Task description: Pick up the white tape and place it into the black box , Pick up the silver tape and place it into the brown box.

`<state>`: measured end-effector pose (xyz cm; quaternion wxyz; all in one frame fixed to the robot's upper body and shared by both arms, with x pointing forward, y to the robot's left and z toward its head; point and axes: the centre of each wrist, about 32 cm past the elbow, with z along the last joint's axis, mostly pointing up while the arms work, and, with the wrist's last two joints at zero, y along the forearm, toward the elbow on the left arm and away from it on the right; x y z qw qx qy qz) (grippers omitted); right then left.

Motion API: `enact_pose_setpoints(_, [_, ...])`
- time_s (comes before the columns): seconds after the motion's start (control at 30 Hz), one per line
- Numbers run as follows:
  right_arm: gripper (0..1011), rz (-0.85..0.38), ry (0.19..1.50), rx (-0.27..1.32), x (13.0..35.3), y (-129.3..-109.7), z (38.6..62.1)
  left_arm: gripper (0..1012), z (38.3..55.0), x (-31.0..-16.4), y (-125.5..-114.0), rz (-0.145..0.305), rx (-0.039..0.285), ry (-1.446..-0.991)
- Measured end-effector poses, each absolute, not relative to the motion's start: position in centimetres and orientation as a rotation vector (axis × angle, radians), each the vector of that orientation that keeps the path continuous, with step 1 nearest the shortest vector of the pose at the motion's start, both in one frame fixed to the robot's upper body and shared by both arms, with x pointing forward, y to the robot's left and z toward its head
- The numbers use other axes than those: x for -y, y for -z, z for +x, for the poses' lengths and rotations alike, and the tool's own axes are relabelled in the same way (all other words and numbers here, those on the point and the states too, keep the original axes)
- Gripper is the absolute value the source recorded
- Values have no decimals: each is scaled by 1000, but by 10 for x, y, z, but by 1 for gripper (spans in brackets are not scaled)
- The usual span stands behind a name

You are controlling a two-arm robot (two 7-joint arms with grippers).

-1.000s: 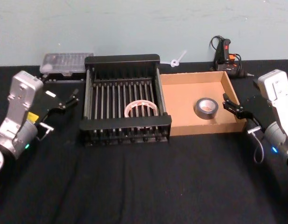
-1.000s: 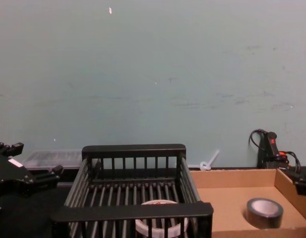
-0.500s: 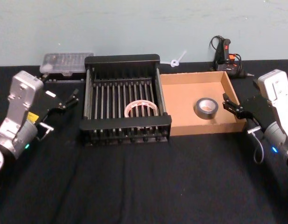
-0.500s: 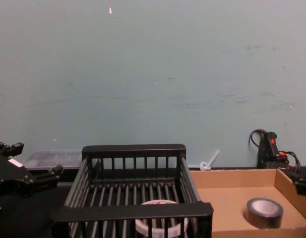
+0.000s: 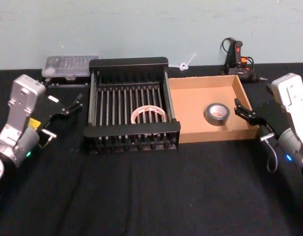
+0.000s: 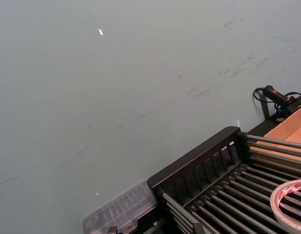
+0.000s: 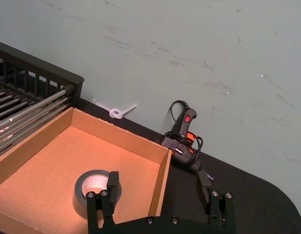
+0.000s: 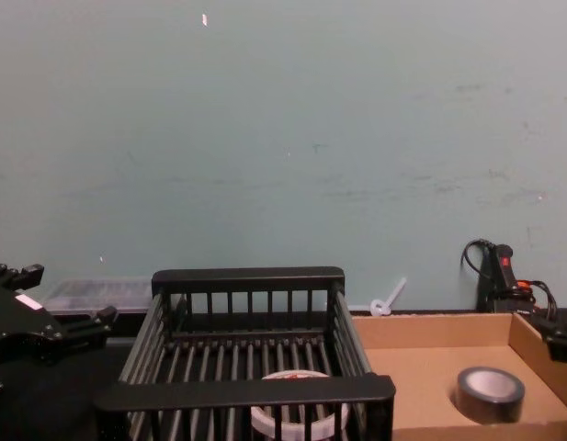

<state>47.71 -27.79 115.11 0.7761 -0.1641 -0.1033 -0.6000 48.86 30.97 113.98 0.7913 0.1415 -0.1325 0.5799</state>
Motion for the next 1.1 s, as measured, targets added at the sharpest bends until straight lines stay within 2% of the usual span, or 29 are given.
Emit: enact_pose_setpoints(1.1, [1002, -355, 1299, 224, 278, -1151, 477, 1001, 489, -310, -1140, 304, 285, -1248])
